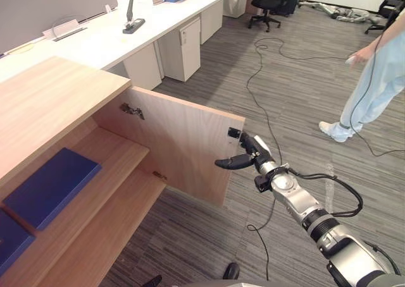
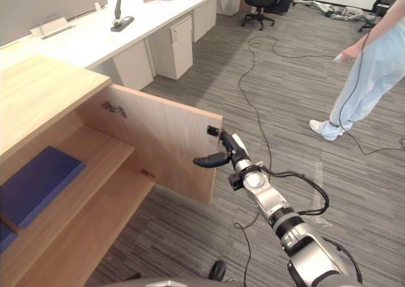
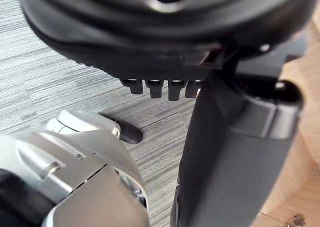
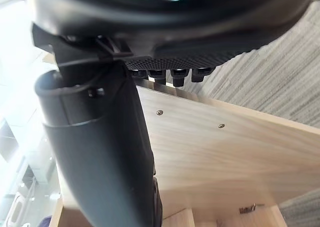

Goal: Walk over to the cabinet, pick up the folder, carry it to the office cabinet, place the folder inside the office cabinet, then close the office cabinet door

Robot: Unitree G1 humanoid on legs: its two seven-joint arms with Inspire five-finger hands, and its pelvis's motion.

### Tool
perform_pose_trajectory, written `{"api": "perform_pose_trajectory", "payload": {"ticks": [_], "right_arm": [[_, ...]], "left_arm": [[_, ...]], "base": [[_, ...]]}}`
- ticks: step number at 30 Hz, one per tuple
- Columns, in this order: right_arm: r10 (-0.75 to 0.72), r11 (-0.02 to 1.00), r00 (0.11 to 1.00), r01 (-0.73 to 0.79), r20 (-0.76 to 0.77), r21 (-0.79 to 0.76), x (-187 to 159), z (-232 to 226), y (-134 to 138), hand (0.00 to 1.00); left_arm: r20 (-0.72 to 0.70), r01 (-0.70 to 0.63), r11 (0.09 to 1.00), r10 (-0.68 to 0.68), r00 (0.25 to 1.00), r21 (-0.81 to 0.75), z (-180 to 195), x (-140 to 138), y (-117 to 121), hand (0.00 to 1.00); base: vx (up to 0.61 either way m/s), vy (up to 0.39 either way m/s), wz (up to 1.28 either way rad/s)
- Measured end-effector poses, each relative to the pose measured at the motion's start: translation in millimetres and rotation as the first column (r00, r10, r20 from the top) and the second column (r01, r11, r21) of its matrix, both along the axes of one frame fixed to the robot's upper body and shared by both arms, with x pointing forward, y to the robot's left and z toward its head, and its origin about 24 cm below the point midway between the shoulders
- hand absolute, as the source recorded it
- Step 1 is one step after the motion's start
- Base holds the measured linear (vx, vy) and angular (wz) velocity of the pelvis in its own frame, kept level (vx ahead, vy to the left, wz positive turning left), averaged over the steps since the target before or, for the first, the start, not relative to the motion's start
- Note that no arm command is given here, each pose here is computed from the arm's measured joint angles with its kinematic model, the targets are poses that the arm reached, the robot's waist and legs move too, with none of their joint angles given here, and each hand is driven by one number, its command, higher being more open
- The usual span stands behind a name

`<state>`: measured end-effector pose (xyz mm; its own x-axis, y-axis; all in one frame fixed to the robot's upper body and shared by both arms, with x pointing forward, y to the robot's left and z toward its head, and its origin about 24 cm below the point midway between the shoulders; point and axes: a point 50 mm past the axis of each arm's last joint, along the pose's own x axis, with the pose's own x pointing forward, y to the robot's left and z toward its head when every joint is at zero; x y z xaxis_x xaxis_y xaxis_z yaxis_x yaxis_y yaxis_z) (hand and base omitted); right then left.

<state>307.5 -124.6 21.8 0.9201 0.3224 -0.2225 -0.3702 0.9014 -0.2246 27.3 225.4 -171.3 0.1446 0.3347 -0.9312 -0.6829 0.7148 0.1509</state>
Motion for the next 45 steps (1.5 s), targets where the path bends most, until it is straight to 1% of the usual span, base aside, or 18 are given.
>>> {"api": "perform_pose_trajectory", "payload": {"ticks": [5,7,8,10,12,16,17,20,28,34,35,36,39,40,41,43,44,45], "right_arm": [[0.168,0.986,0.985,-0.168,-0.027,-0.015,-20.3,-7.8,25.3,1.00],[0.309,0.949,0.950,-0.311,-0.037,-0.052,-32.8,-7.7,35.2,1.00],[0.351,0.934,0.936,-0.353,-0.042,-0.058,-36.6,-7.6,38.5,1.00],[0.528,0.844,0.848,-0.530,-0.044,-0.087,-53.3,-6.2,57.8,1.00],[0.615,0.782,0.786,-0.618,-0.066,-0.079,-64.7,-10.4,68.8,1.00],[0.807,0.586,0.588,-0.809,-0.052,-0.047,-94.8,-4.3,96.8,1.00],[0.844,0.533,0.535,-0.844,-0.036,-0.055,-102.3,-1.0,104.0,1.00],[0.874,0.482,0.485,-0.874,-0.029,-0.065,-107.4,4.9,102.0,1.00],[0.890,0.437,0.451,-0.887,-0.073,-0.149,-108.6,7.9,80.8,1.00],[0.882,0.451,0.467,-0.877,-0.072,-0.164,-107.1,5.4,80.0,1.00],[0.875,0.460,0.477,-0.872,-0.079,-0.167,-106.8,2.2,78.4,1.00],[0.853,0.493,0.512,-0.854,-0.101,-0.167,-104.4,-6.7,73.5,1.00],[0.730,0.607,0.644,-0.765,-0.231,-0.216,-99.1,-45.1,43.3,1.00],[0.655,0.663,0.701,-0.713,-0.282,-0.228,-102.5,-61.5,28.7,1.00],[0.548,0.729,0.766,-0.634,-0.335,-0.259,-109.9,-78.6,9.7,1.00],[0.415,0.807,0.826,-0.527,-0.380,-0.265,-118.4,-95.5,-8.9,1.00],[0.236,0.891,0.878,-0.366,-0.416,-0.269,-126.5,-112.7,-26.4,1.00],[0.149,0.920,0.887,-0.286,-0.438,-0.266,-129.6,-120.8,-33.6,1.00]], "left_arm": [[-0.024,0.021,1.000,-0.020,0.999,0.010,-0.3,-2.1,0.6,1.00],[-0.026,0.024,1.000,-0.023,0.999,0.018,0.1,-1.0,2.6,1.00],[-0.027,0.023,1.000,-0.023,0.999,0.020,0.2,-0.9,2.9,1.00],[-0.027,0.021,0.999,-0.020,0.999,0.025,0.4,-1.7,4.0,1.00],[-0.034,0.013,1.000,-0.012,0.999,0.027,0.5,-3.1,5.8,1.00],[-0.034,-0.011,1.000,0.012,0.999,0.030,0.8,-6.2,7.8,1.00],[-0.042,-0.024,0.999,0.026,0.999,0.033,1.0,-12.2,9.6,1.00],[-0.040,-0.051,0.998,0.053,0.998,0.037,1.6,-17.8,12.2,1.00],[-0.030,-0.050,0.998,0.051,0.998,0.038,2.8,-20.3,16.5,1.00],[-0.029,-0.030,0.999,0.031,0.999,0.035,2.6,-18.7,15.3,1.00],[-0.027,-0.023,0.999,0.024,0.999,0.035,2.5,-17.3,14.6,1.00],[-0.020,0.004,1.000,-0.004,1.000,0.030,2.3,-13.6,12.3,1.00],[0.018,0.085,0.996,-0.086,0.996,0.015,1.5,1.4,2.4,1.00],[0.031,0.117,0.993,-0.117,0.993,0.021,2.1,6.0,1.0,1.00],[0.043,0.162,0.986,-0.164,0.986,0.029,2.5,11.7,-2.1,1.00],[0.059,0.225,0.972,-0.229,0.972,0.074,5.9,24.4,2.4,1.00],[0.027,0.344,0.931,-0.350,0.937,0.122,8.3,30.3,6.0,1.00],[0.022,0.386,0.912,-0.392,0.920,0.138,9.5,33.7,7.5,1.00]], "base": [[-0.03,-0.038,-0.11],[-0.06,-0.038,-0.11],[-0.07,-0.044,-0.14],[-0.04,-0.030,0.02],[0.01,-0.078,0.30],[0.03,-0.092,0.29],[0.04,-0.056,0.10],[0.05,-0.057,0.08],[0.05,-0.005,-0.08],[0.09,0.009,0.11],[0.12,0.053,0.26],[0.08,0.091,0.45],[0.06,0.095,1.03],[0.06,0.010,1.64],[0.06,-0.005,1.85],[0.03,-0.079,2.32],[0.01,-0.164,2.86],[-0.01,-0.257,3.15]]}}
